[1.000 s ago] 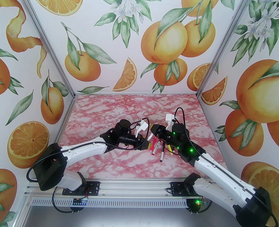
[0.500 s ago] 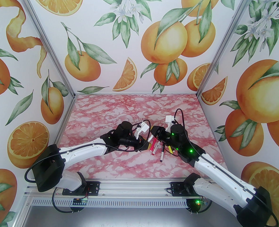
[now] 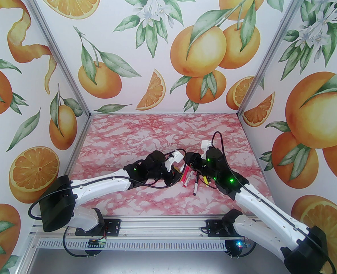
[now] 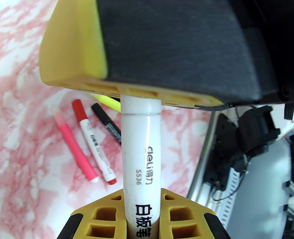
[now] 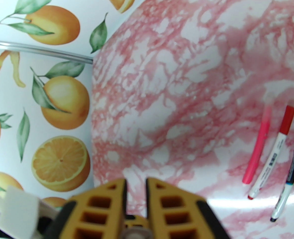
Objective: Open the pen caps
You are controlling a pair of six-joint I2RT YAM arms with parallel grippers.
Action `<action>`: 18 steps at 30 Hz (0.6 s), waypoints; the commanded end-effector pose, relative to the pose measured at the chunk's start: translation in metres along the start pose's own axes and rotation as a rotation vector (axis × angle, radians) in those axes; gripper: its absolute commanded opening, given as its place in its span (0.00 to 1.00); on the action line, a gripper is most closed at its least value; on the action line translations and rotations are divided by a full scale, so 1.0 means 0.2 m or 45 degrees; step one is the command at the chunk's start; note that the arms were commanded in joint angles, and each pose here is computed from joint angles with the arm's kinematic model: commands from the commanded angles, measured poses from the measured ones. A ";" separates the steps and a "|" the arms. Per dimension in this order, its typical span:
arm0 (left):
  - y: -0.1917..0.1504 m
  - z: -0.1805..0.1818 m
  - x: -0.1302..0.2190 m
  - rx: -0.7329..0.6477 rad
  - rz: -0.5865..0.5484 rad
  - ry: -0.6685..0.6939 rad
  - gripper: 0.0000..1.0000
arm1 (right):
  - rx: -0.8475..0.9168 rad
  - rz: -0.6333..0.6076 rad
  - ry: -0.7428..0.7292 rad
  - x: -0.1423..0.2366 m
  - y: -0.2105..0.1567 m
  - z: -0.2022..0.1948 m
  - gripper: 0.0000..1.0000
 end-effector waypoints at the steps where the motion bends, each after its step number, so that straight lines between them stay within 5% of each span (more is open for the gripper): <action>1: -0.15 0.00 0.09 -0.041 0.158 0.052 0.00 | -0.059 -0.363 -0.259 0.07 0.29 -0.18 0.09; 12: -0.20 -0.02 0.11 0.003 0.170 0.017 0.00 | -0.109 -0.557 -0.354 0.11 0.35 -0.29 0.07; 18: -0.18 -0.10 0.14 0.076 0.159 -0.190 0.00 | 0.033 -0.508 0.077 0.00 0.34 -0.09 0.09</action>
Point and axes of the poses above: each hand's point on the last joint's axis, 136 mm out from that joint toward the fingers, its own x axis back along the fingers, its own z axis along the line the jaws close on, y = z × x, the point moved 3 cm from there along x, back along the fingers, and after that the axes turned 5 degrees about x, right-handed, at the moved point
